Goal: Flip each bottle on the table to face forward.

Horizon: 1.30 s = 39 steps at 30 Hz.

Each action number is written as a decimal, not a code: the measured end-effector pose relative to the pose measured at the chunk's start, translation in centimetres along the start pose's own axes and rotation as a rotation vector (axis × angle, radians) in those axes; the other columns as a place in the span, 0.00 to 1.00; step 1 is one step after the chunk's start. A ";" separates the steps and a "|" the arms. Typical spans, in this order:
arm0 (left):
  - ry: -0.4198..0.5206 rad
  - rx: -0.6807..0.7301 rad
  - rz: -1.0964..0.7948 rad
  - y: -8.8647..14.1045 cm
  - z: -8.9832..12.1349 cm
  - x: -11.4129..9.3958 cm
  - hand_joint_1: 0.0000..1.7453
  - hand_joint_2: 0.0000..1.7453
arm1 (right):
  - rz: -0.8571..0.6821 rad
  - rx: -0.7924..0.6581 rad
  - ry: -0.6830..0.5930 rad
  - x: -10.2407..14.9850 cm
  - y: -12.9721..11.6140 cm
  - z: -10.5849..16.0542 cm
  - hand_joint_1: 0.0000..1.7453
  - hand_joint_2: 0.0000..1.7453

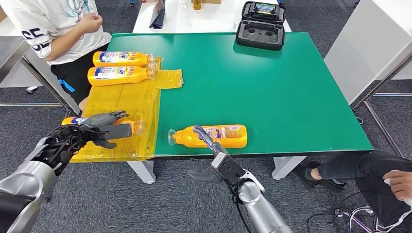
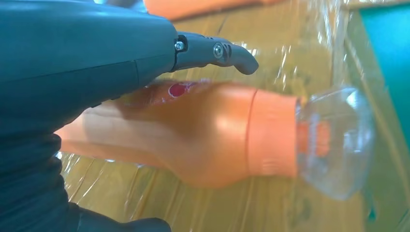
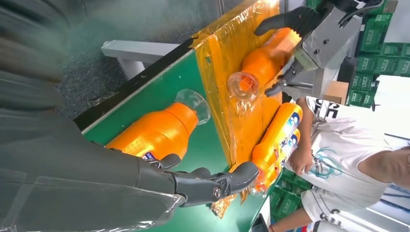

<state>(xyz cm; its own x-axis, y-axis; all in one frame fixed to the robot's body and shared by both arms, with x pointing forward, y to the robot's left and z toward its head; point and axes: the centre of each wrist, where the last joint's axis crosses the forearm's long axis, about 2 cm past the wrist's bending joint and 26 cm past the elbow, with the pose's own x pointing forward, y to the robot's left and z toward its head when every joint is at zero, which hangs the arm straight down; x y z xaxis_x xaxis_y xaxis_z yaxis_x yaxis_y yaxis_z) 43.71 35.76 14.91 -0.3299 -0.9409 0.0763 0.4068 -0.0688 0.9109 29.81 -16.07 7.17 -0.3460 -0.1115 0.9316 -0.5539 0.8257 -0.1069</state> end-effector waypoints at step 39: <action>-0.023 -0.021 0.044 -2.4 2.0 -2.1 0.00 1.00 | -0.003 -0.028 0.101 -0.8 0.1 1.3 0.00 1.00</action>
<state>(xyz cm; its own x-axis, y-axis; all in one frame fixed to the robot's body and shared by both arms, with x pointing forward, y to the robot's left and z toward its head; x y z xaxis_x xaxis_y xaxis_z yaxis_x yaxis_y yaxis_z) 41.70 38.53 13.42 -0.3305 -0.9355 0.1252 0.4391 -0.0349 0.8978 29.05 -16.67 5.91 -0.2656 -0.0584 0.9623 -0.5332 0.8405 -0.0962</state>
